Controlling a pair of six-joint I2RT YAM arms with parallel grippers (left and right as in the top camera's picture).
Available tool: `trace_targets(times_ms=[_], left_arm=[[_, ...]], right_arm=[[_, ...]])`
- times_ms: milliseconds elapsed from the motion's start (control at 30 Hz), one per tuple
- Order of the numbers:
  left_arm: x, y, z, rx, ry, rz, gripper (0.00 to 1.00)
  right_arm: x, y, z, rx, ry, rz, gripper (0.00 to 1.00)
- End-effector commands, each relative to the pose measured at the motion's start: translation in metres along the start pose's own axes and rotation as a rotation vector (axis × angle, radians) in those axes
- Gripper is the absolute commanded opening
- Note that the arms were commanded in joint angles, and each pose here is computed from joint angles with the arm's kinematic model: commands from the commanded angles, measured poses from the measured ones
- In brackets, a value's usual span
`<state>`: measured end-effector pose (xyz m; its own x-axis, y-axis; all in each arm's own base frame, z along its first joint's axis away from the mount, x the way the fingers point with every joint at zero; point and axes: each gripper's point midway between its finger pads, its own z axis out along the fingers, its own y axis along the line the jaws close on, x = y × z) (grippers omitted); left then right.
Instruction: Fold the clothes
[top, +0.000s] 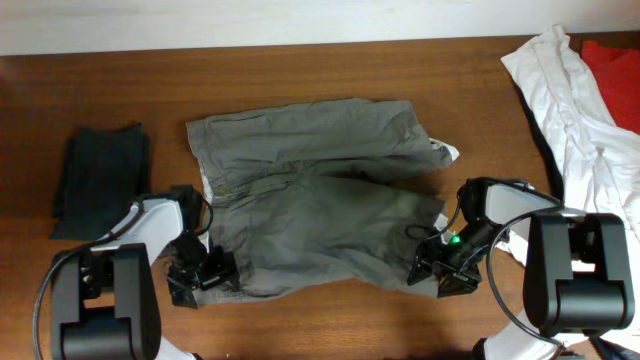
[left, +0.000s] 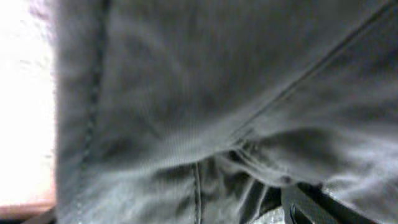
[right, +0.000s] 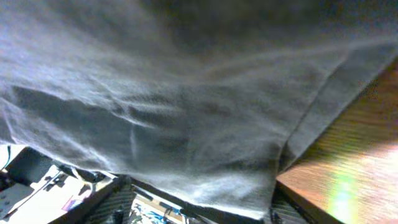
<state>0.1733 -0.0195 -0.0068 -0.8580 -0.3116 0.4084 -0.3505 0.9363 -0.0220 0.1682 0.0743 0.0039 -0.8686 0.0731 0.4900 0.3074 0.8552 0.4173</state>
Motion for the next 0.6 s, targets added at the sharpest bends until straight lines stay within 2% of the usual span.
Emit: trace_targets(times_ms=[0, 67, 100, 167, 233, 300, 433, 567], left_arm=[[-0.001, -0.011, 0.011, 0.077, -0.004, 0.01, 0.82], [-0.003, -0.014, 0.012, 0.091, -0.012, 0.013, 0.75], [-0.003, -0.014, 0.012, 0.091, -0.013, 0.013, 0.66], [-0.003, -0.014, 0.012, 0.092, -0.013, 0.013, 0.42], [-0.004, -0.015, 0.011, 0.097, -0.016, 0.014, 0.16], [-0.006, -0.016, 0.009, 0.1, -0.024, 0.016, 0.01], [-0.012, -0.019, -0.004, 0.108, -0.063, 0.025, 0.0], [-0.011, -0.009, -0.027, 0.051, -0.136, 0.029, 0.01]], right_arm=[[-0.005, -0.007, 0.013, 0.012, -0.008, -0.029, 0.5], [-0.007, -0.007, 0.013, 0.011, -0.016, -0.033, 0.33], [-0.008, -0.007, 0.013, 0.012, -0.02, -0.035, 0.22], [-0.01, -0.008, 0.013, 0.012, -0.029, -0.038, 0.11], [-0.013, -0.007, 0.012, 0.012, -0.039, -0.043, 0.06], [-0.016, -0.007, 0.011, 0.01, -0.051, -0.038, 0.04], [-0.025, -0.006, -0.004, -0.005, -0.095, -0.028, 0.04], [-0.031, -0.002, -0.031, -0.023, -0.19, -0.029, 0.04]])
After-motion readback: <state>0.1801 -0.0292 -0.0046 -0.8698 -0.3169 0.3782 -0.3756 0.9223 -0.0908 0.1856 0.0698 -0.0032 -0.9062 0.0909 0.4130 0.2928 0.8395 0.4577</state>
